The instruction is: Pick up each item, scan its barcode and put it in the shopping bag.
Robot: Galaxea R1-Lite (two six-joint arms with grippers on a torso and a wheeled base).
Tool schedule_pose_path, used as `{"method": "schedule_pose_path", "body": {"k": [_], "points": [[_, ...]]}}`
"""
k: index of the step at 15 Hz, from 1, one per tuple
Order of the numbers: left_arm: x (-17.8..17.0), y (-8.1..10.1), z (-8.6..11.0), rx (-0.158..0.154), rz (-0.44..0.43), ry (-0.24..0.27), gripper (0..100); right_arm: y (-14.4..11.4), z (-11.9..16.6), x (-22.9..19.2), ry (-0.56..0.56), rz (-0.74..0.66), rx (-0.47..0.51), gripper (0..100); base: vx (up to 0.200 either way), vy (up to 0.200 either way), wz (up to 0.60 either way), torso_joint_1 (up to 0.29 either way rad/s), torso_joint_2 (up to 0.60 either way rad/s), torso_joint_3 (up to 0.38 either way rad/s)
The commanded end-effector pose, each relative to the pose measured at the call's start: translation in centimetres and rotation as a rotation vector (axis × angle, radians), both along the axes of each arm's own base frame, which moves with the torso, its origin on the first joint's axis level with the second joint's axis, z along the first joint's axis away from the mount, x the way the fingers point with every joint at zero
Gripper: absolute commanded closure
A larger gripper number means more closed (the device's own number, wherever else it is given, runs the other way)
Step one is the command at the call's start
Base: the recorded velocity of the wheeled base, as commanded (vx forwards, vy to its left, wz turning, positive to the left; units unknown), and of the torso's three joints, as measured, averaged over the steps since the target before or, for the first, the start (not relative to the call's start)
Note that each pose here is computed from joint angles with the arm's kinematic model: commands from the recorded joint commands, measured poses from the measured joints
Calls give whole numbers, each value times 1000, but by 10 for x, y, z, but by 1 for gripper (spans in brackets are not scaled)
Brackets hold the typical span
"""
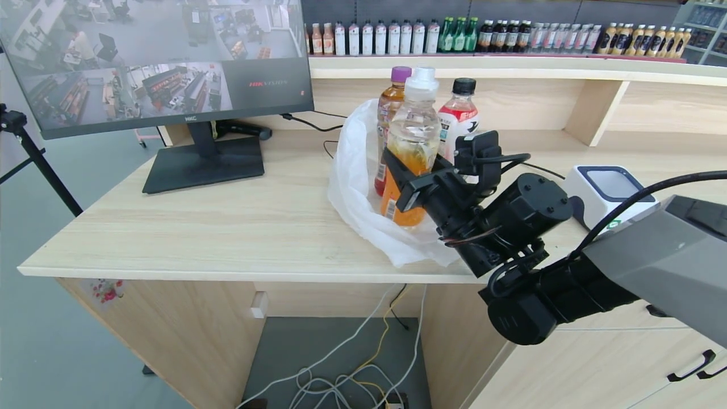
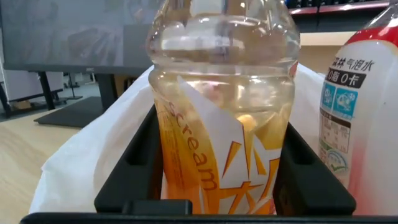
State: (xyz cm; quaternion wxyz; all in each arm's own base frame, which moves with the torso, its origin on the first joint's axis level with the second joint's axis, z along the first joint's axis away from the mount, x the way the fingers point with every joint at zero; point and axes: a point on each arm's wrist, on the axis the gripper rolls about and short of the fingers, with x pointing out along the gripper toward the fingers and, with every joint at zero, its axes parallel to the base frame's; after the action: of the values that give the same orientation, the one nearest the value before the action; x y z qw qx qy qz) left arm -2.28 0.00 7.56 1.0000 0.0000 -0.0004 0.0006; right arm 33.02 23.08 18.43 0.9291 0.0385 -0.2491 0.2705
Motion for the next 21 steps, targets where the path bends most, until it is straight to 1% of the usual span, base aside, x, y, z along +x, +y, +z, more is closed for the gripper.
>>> {"method": "schedule_pose_path", "body": {"k": [1,6,8,18,19,21], "points": [[0,0,0,0,0,-1,0,-2,-3,-4,20,2,-15,100,0,0,0,0,0,0],[0,0,0,0,0,-1,0,-6,-5,-12,41,2,-31,100,0,0,0,0,0,0],[0,0,0,0,0,-1,0,-8,-10,-13,57,0,-46,100,0,0,0,0,0,0],[0,0,0,0,0,-1,0,-10,-8,-14,53,-4,-43,100,0,0,0,0,0,0],[0,0,0,0,0,-1,0,-10,-9,-14,55,-4,-45,0,0,0,0,0,0,0],[0,0,0,0,0,-1,0,-12,-7,-13,53,-7,-41,0,0,0,0,0,0,0]]}}
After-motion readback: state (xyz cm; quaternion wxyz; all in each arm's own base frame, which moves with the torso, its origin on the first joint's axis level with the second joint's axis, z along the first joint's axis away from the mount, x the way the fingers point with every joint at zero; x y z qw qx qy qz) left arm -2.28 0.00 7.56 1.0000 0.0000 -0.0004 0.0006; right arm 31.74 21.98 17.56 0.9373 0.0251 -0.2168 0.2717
